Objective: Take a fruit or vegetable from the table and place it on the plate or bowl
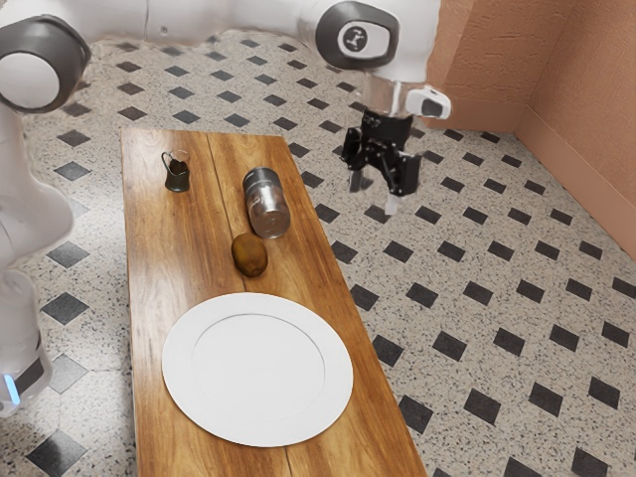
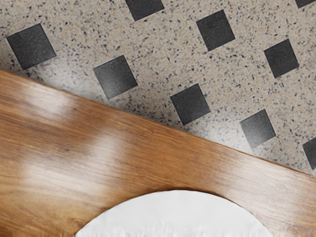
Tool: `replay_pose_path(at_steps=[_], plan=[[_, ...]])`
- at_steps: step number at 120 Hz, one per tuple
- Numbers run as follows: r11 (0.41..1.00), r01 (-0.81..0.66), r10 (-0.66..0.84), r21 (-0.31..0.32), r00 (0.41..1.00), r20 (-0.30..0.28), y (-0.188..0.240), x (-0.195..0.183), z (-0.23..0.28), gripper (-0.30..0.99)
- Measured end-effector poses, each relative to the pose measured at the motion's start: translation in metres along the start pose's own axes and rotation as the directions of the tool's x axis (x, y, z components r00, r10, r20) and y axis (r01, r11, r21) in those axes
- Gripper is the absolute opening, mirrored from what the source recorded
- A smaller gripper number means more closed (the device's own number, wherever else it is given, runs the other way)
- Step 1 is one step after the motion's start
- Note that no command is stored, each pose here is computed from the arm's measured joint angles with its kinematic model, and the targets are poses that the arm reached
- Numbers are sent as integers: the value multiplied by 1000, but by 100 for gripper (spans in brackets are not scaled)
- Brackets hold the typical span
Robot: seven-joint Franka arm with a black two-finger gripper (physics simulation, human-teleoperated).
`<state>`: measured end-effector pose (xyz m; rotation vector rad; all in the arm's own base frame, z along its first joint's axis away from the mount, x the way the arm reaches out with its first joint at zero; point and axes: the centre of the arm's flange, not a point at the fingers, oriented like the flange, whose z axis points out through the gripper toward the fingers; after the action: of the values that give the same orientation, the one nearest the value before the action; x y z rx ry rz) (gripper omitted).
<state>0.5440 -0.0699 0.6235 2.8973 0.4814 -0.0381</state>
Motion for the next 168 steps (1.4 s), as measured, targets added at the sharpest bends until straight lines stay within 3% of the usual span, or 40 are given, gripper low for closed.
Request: replay_pose_path(at_steps=[5,19,29,53,58,84,96,113,128,144,168], plan=[[1000,23,-23,15,999,24,2,-18,2,69],[977,205,-207,51,978,27,-55,-38,-13,69],[911,405,-407,71,914,2,-119,-37,-24,69],[768,637,-636,74,771,-30,-165,-31,-39,69],[759,647,-647,71,762,-30,-161,-32,-40,69],[773,632,-630,54,775,-47,-56,-64,-45,69],[742,667,-666,61,745,-44,-40,-73,-41,69],[664,742,-743,96,669,-32,-76,-112,-46,69],[612,775,-780,158,624,-40,-114,-148,-14,69],[584,801,-799,132,596,-81,-108,-157,-6,69],[453,889,-890,65,455,-25,-107,-149,-1,69]])
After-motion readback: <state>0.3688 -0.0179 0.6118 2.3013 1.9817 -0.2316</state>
